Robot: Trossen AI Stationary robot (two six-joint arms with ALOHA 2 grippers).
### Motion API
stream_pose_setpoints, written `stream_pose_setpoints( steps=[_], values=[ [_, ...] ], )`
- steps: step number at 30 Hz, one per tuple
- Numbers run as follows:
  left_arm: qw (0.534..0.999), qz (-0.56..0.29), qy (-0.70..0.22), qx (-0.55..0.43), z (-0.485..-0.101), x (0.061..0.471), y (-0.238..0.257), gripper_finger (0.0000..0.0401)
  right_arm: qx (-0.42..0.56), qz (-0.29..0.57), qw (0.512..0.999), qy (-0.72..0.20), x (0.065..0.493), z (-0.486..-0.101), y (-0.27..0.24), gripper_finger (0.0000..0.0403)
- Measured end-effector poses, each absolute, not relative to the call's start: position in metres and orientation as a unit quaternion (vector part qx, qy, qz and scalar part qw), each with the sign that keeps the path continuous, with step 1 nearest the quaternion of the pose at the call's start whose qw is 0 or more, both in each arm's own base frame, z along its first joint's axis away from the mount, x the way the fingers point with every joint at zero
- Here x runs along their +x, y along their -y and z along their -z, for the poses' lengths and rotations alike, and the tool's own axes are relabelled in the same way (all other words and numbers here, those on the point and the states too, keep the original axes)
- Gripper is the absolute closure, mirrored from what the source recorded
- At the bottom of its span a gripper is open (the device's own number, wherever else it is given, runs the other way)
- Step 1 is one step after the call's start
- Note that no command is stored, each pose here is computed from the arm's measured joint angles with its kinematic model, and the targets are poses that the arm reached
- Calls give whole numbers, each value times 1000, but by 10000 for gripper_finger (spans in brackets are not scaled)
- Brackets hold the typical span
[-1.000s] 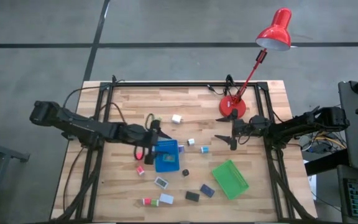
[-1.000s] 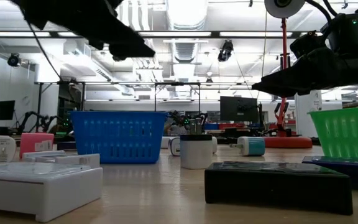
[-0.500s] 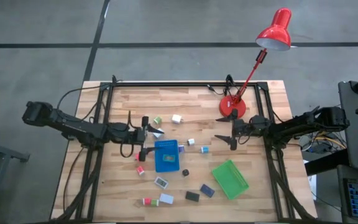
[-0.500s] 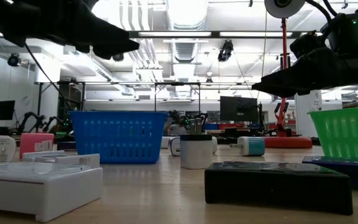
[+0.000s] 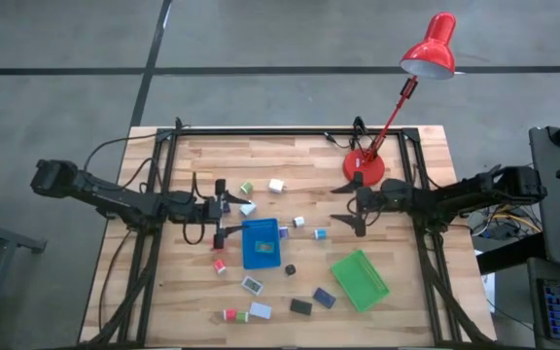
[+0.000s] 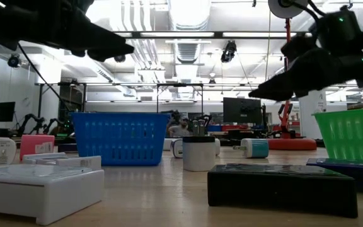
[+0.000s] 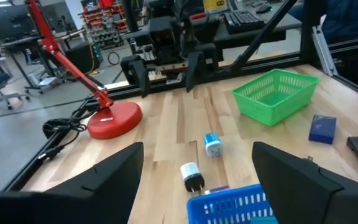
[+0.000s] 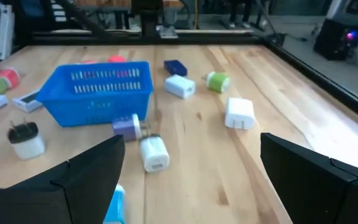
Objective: Pick & Place Office items
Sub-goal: Put the blue charger adapter into the green bin
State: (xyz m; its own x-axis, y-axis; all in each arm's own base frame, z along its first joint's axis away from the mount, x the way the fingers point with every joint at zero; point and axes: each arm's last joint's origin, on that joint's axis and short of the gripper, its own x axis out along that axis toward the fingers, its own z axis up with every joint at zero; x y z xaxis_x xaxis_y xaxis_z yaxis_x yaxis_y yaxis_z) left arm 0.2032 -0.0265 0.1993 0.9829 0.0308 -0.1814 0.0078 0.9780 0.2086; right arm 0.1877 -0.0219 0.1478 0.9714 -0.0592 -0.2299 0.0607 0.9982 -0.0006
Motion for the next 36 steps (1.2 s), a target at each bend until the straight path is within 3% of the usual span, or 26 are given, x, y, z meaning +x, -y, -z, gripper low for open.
stream_pose_setpoints(
  steps=[15,23,36],
  values=[
    [990,-47,-81,110,-190,181,20,96,3,-27,970,-242,220,-176,0,36],
    [991,-60,-59,105,-189,167,18,96,24,-26,950,-309,218,-174,-3,36],
    [991,-65,-55,101,-189,162,17,96,39,-37,937,-346,227,-161,-5,36]
  ],
)
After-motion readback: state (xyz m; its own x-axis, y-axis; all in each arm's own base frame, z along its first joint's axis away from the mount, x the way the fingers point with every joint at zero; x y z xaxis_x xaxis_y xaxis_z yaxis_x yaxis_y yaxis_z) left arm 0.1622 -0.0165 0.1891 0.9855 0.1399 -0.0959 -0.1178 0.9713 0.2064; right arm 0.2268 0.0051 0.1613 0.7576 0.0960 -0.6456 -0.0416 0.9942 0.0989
